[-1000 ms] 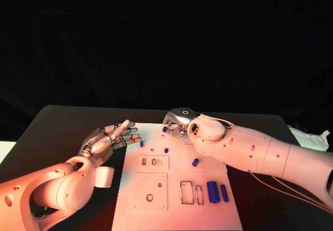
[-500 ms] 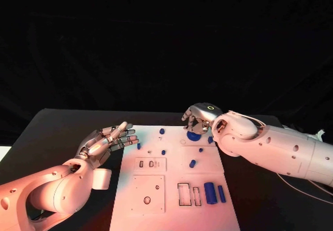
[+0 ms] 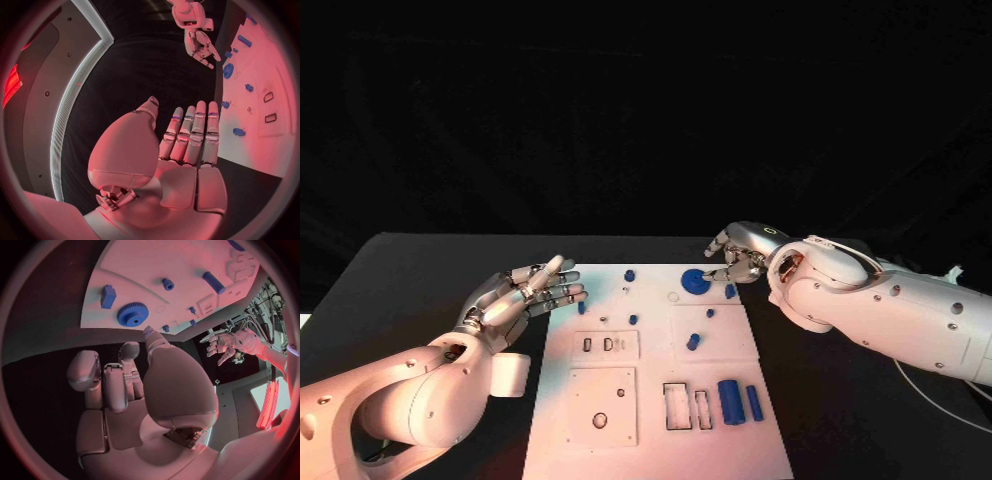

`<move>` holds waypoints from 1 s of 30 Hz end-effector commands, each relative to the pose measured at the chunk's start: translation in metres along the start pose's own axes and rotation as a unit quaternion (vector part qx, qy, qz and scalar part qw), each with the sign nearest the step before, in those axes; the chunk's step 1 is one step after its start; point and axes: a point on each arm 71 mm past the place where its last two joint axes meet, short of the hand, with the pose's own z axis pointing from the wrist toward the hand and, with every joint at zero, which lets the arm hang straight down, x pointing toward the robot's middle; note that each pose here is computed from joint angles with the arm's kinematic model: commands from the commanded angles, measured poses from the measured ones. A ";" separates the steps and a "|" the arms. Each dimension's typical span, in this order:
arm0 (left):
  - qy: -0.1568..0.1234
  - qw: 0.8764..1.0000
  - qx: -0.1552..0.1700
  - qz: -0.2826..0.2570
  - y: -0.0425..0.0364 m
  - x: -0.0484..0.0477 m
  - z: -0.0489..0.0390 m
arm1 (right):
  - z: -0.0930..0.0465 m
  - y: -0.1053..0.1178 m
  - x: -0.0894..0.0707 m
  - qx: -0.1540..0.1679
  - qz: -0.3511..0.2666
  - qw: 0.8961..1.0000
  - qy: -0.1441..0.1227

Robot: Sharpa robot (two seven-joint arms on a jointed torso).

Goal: Assemble the parts on the task board

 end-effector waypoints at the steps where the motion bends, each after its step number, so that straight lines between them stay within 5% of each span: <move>1: 0.013 1.000 0.003 -0.003 -0.0009 0.0030 0.0005 | 0.001 -0.002 0.008 0.019 0.009 0.999 0.027; 30: 0.014 1.000 0.002 -0.004 -0.0001 0.0032 0.0015 | 0.020 0.010 0.034 0.027 -0.012 0.998 0.059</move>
